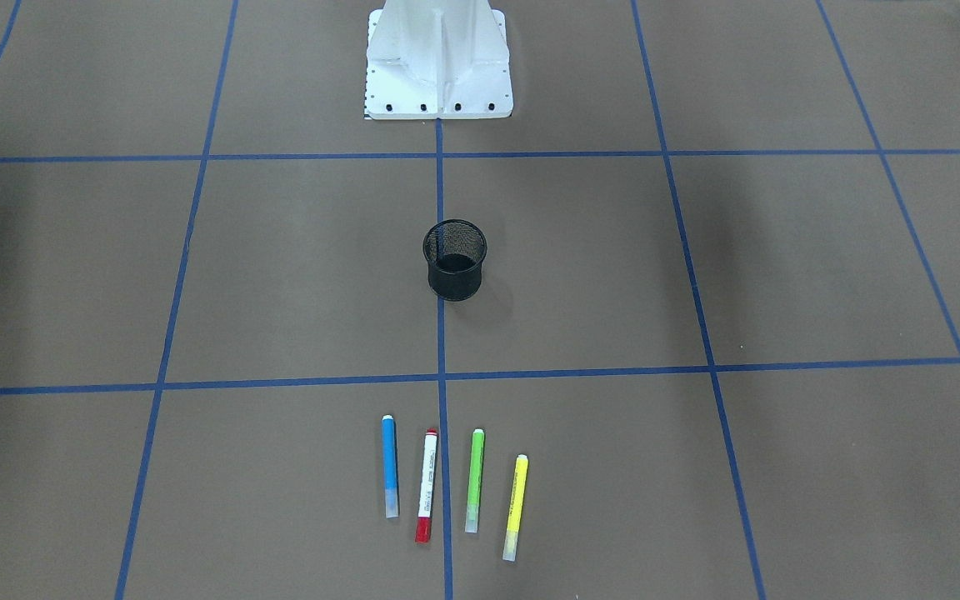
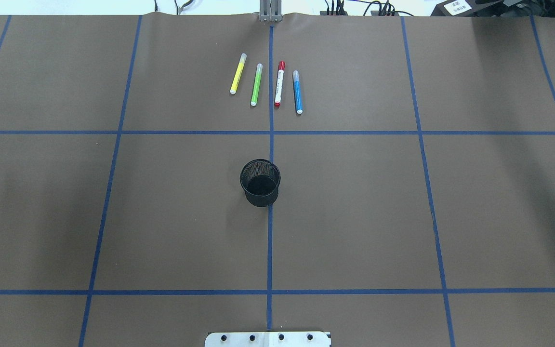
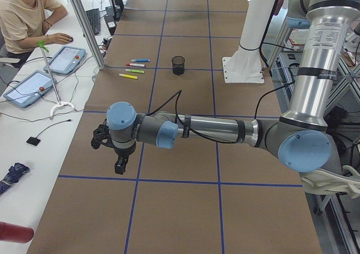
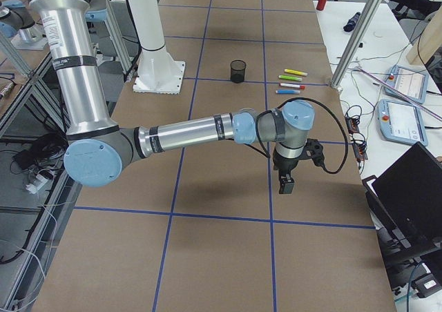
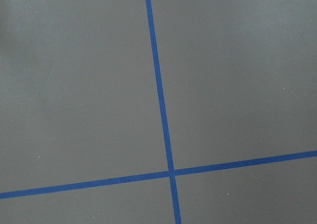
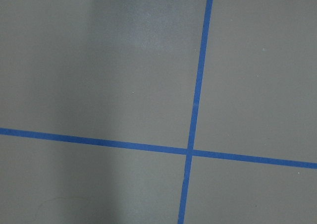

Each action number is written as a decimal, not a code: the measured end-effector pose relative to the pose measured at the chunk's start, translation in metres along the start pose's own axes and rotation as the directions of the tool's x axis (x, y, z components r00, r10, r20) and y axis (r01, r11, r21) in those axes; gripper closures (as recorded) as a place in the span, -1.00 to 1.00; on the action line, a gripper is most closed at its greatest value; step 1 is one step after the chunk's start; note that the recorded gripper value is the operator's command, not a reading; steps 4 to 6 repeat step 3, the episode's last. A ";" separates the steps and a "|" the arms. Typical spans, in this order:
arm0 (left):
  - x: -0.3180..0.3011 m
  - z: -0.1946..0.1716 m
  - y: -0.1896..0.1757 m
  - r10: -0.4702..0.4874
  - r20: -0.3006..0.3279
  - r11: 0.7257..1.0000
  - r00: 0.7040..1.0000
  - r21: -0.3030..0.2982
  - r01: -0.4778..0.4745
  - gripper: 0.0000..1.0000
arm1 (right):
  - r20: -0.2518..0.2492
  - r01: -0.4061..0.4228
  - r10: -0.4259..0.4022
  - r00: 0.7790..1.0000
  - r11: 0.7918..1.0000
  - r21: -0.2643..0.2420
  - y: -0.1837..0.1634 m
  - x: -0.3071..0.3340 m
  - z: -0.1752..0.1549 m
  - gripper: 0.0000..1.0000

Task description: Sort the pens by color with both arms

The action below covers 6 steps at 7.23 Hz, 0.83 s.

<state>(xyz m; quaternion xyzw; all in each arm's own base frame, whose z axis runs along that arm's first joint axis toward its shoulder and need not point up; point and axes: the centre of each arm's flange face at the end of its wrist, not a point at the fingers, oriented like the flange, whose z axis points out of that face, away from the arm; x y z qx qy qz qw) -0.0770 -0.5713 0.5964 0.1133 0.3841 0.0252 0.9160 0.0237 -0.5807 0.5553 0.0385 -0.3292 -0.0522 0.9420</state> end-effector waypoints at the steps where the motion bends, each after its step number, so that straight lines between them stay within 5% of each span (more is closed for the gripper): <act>1: 0.000 0.000 0.000 -0.001 0.000 1.000 1.000 -0.001 0.001 -0.99 | 0.001 0.000 0.000 1.000 1.000 0.000 0.000 0.000 0.000 -1.00; 6: -0.001 0.001 0.001 -0.002 0.001 1.000 1.000 -0.002 0.002 -0.99 | 0.001 0.000 0.000 1.000 1.000 0.000 0.000 0.000 0.000 -1.00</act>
